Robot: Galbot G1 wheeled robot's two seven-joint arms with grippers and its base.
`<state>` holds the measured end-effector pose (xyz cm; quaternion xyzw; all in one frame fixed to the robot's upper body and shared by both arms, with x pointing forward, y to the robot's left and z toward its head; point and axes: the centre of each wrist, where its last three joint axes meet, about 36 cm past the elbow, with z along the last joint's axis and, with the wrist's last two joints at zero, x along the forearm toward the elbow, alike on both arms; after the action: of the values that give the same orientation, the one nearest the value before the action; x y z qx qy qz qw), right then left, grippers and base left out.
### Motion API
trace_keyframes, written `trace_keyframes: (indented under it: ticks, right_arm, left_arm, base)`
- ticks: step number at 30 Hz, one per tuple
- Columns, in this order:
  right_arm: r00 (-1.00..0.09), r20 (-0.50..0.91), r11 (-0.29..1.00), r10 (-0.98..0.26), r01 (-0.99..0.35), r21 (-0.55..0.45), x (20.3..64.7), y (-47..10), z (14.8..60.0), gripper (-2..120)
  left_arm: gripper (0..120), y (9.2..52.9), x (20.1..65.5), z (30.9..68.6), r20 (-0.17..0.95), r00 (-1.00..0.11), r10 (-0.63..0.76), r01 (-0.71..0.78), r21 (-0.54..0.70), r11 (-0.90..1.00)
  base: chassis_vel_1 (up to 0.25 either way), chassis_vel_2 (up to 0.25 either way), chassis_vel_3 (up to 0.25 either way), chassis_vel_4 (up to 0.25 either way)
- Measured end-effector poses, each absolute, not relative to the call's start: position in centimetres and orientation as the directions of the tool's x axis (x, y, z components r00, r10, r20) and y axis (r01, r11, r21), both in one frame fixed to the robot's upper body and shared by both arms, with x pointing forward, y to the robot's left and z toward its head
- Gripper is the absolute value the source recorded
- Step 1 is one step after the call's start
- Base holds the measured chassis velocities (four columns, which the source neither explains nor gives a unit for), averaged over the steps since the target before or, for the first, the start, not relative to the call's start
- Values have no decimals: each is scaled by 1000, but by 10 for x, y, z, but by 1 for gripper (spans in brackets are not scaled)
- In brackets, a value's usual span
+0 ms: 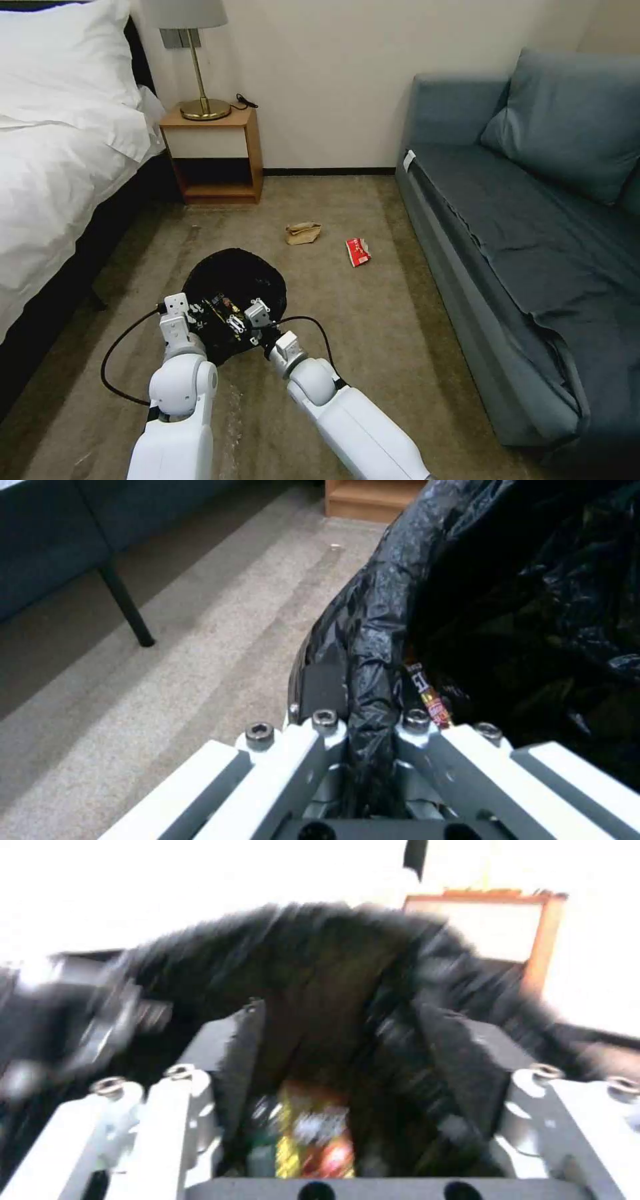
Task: Pick up the trash bin, then pick up the garbage on the floor and place it into the trash bin.
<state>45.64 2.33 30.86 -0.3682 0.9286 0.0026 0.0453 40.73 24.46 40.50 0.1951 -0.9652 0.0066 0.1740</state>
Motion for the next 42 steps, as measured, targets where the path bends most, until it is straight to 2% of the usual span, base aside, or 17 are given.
trace_keyframes:
  ticks: [1, 3, 4, 5, 7, 8, 9, 10, 12, 16, 24, 31, 42]
  right_arm:
    - [-738, -111, 745, -666, -666, -39, 464, 15, 320, 76]
    - [-749, -125, 758, -650, -651, -44, 468, 10, 327, 77]
    - [-776, -152, 789, -612, -613, -47, 475, -1, 338, 84]
    - [-776, -152, 789, -612, -613, -47, 475, -1, 338, 84]
    - [-838, -188, 855, -513, -518, -22, 487, -29, 356, 95]
    - [-838, -188, 855, -513, -518, -22, 487, -29, 356, 95]
    - [-868, -190, 885, -458, -465, -6, 490, -45, 358, 99]
    - [-868, -190, 885, -458, -465, -6, 490, -45, 358, 99]
    - [-917, -168, 929, -362, -370, 17, 489, -74, 350, 100]
    - [-954, -151, 962, -260, -270, 46, 487, -104, 335, 100]
    - [-980, -123, 986, -156, -161, 34, 474, -153, 300, 100]
    - [-987, -101, 990, -126, -131, 47, 466, -164, 286, 100]
    - [-987, -105, 991, -120, -126, 53, 469, -168, 287, 100]
  left_arm:
    - [1, 246, 408, 404, 340, -862, -375, -379, 57, 924]
    - [1, 246, 409, 404, 341, -862, -375, -379, 57, 924]
    - [1, 247, 411, 401, 339, -863, -374, -378, 55, 924]
    - [1, 247, 411, 401, 339, -863, -374, -378, 55, 924]
    - [1, 250, 416, 398, 324, -874, -363, -368, 48, 929]
    - [1, 250, 416, 398, 324, -874, -363, -368, 48, 929]
    - [1, 252, 418, 398, 321, -875, -363, -368, 46, 929]
    - [1, 252, 418, 398, 321, -875, -363, -368, 46, 929]
    - [1, 254, 420, 399, 320, -874, -365, -372, 42, 927]
    - [1, 253, 420, 399, 321, -876, -360, -368, 40, 929]
    - [1, 254, 419, 399, 323, -877, -356, -363, 41, 931]
    - [1, 253, 417, 399, 322, -878, -354, -360, 41, 932]
    - [1, 258, 415, 400, 316, -876, -365, -371, 43, 928]
  base:
    - [0, 0, 0, 0]
    - [0, 0, 0, 0]
    - [0, 0, 0, 0]
    - [0, 0, 0, 0]
    - [0, 0, 0, 0]
    - [0, 0, 0, 0]
    - [0, 0, 0, 0]
    - [0, 0, 0, 0]
    - [0, 0, 0, 0]
    - [0, 0, 0, 0]
    - [0, 0, 0, 0]
    - [0, 0, 0, 0]
    - [0, 0, 0, 0]
